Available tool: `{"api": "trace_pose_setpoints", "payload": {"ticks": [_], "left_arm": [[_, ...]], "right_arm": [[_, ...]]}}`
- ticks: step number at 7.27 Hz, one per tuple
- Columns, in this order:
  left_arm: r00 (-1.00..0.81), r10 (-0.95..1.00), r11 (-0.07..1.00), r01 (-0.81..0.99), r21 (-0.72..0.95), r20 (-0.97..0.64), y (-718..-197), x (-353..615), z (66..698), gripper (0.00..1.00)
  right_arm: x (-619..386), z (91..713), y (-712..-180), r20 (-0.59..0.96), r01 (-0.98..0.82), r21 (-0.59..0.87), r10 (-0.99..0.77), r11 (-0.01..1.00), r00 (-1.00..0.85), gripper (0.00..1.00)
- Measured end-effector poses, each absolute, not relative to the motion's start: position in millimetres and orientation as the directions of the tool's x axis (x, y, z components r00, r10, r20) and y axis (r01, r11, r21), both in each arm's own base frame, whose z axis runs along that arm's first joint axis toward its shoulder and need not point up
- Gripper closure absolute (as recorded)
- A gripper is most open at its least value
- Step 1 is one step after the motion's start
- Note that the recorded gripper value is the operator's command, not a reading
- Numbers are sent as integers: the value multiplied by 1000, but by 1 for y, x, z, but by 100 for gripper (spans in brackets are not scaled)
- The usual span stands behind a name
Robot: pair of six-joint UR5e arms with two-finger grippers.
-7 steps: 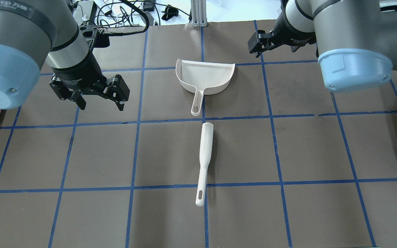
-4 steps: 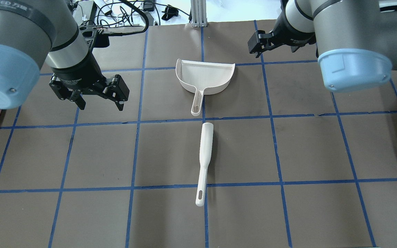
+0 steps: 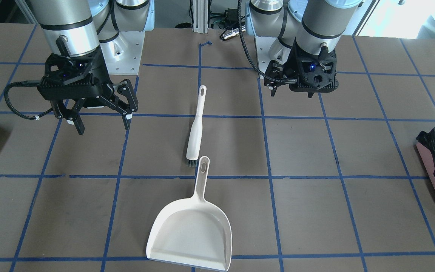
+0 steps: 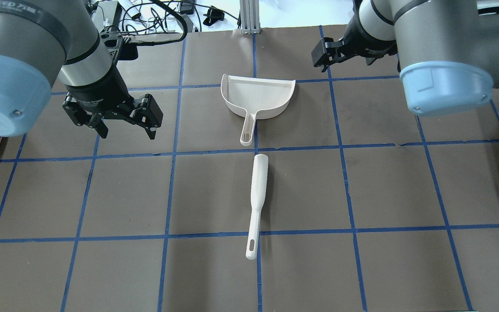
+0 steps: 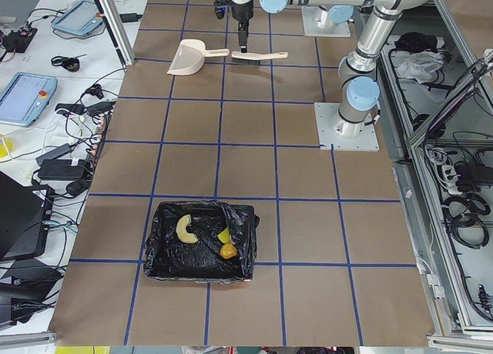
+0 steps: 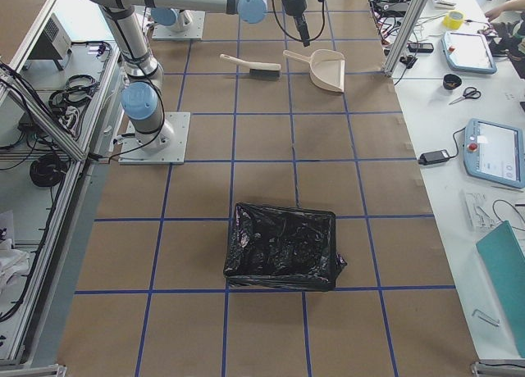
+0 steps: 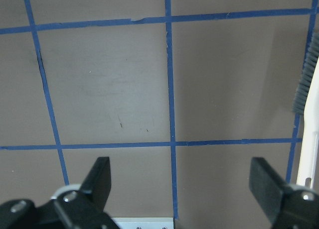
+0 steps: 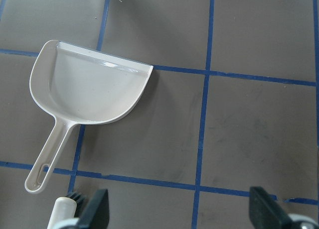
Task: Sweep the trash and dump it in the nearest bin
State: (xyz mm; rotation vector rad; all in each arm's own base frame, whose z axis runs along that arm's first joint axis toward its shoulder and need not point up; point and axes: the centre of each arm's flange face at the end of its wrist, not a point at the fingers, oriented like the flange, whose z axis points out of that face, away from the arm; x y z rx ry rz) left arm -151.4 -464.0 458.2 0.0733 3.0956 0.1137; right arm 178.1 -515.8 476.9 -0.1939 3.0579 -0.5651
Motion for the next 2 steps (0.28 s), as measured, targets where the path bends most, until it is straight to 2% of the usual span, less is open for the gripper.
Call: {"api": "trace_pose_setpoints", "payload": {"ticks": [2], "left_arm": [[-998, 47, 996, 44, 76, -41, -465, -151, 457, 0]], "right_arm": [[178, 477, -516, -2, -117, -359, -126, 926, -992, 0]]}}
